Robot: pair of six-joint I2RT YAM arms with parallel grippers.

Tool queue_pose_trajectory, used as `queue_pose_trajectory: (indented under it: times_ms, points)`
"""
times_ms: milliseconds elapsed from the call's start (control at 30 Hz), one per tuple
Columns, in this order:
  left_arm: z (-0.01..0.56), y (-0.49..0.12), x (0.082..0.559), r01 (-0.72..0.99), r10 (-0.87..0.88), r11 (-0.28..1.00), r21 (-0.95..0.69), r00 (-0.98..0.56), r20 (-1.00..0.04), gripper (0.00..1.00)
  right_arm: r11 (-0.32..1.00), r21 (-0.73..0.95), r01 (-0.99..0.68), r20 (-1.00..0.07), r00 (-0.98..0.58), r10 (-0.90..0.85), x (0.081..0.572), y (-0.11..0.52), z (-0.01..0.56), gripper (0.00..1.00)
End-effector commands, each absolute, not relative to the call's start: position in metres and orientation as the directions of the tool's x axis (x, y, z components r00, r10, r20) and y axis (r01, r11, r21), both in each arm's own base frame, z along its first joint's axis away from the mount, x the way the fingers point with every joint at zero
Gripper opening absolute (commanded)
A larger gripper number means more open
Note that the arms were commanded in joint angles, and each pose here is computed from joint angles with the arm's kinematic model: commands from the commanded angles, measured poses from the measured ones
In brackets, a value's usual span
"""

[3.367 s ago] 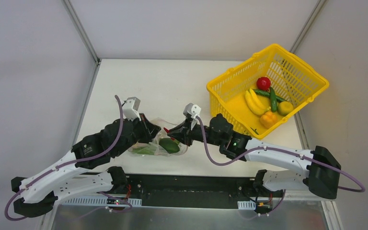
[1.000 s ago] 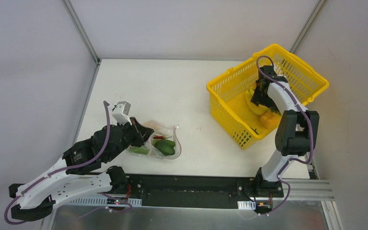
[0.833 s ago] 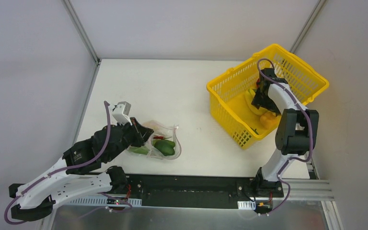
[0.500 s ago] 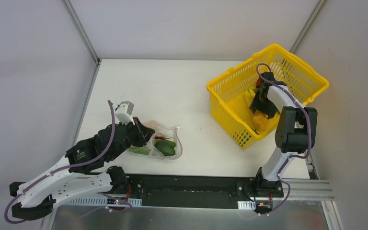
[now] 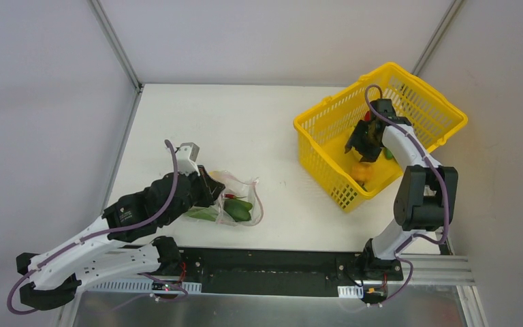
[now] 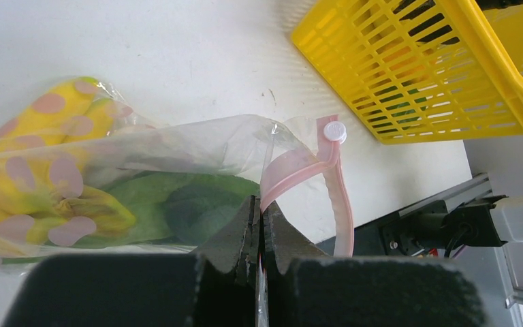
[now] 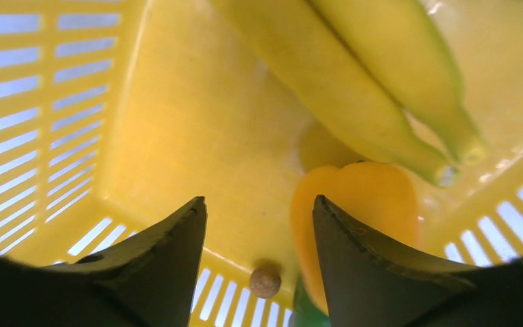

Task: Place the food in the zip-top bag and seal the zipper
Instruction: Pick up the fake vegetable from the bin.

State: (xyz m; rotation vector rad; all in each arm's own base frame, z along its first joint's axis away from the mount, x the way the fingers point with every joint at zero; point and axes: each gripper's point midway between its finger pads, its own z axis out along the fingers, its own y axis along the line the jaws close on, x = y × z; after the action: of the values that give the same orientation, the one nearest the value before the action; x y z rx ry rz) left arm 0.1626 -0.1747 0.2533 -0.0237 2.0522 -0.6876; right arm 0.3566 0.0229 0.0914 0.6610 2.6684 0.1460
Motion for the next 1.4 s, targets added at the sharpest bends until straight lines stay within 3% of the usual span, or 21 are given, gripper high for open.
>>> queue_pose_trajectory:
  times_ms: [0, 67, 200, 467, 600, 1000, 1367]
  points:
    - [0.268, -0.178, 0.167, 0.248, -0.312, 0.828, -0.503, -0.541, -0.781, 0.02, 0.898, 0.261, 0.354, -0.325, -0.844, 0.427, 0.354, 0.052, 0.101, 0.65]
    - [0.268, -0.179, 0.167, 0.245, -0.316, 0.826, -0.507, -0.544, -0.778, 0.02, 0.910, 0.220, 0.351, -0.331, -0.851, 0.409, 0.351, 0.050, 0.104, 0.71]
    - [0.269, -0.176, 0.167, 0.243, -0.316, 0.828, -0.505, -0.541, -0.779, 0.02, 0.905, 0.004, 0.425, -0.484, -0.791, 0.374, 0.356, 0.015, 0.126, 0.87]
    - [0.272, -0.174, 0.168, 0.245, -0.298, 0.840, -0.484, -0.536, -0.790, 0.02, 0.828, -0.139, 0.543, -0.636, -0.690, 0.346, 0.352, -0.030, 0.154, 1.00]
    - [0.269, -0.177, 0.166, 0.254, -0.277, 0.842, -0.475, -0.552, -0.786, 0.02, 0.807, -0.212, 0.551, -0.566, -0.742, 0.358, 0.339, -0.041, 0.129, 1.00]
    - [0.273, -0.176, 0.167, 0.260, -0.272, 0.845, -0.467, -0.544, -0.794, 0.02, 0.876, -0.027, 0.482, -0.399, -0.809, 0.433, 0.325, 0.005, 0.111, 0.99]
    - [0.269, -0.185, 0.167, 0.274, -0.241, 0.848, -0.454, -0.565, -0.789, 0.02, 0.871, -0.069, 0.486, -0.378, -0.821, 0.429, 0.309, 0.001, 0.089, 0.97]
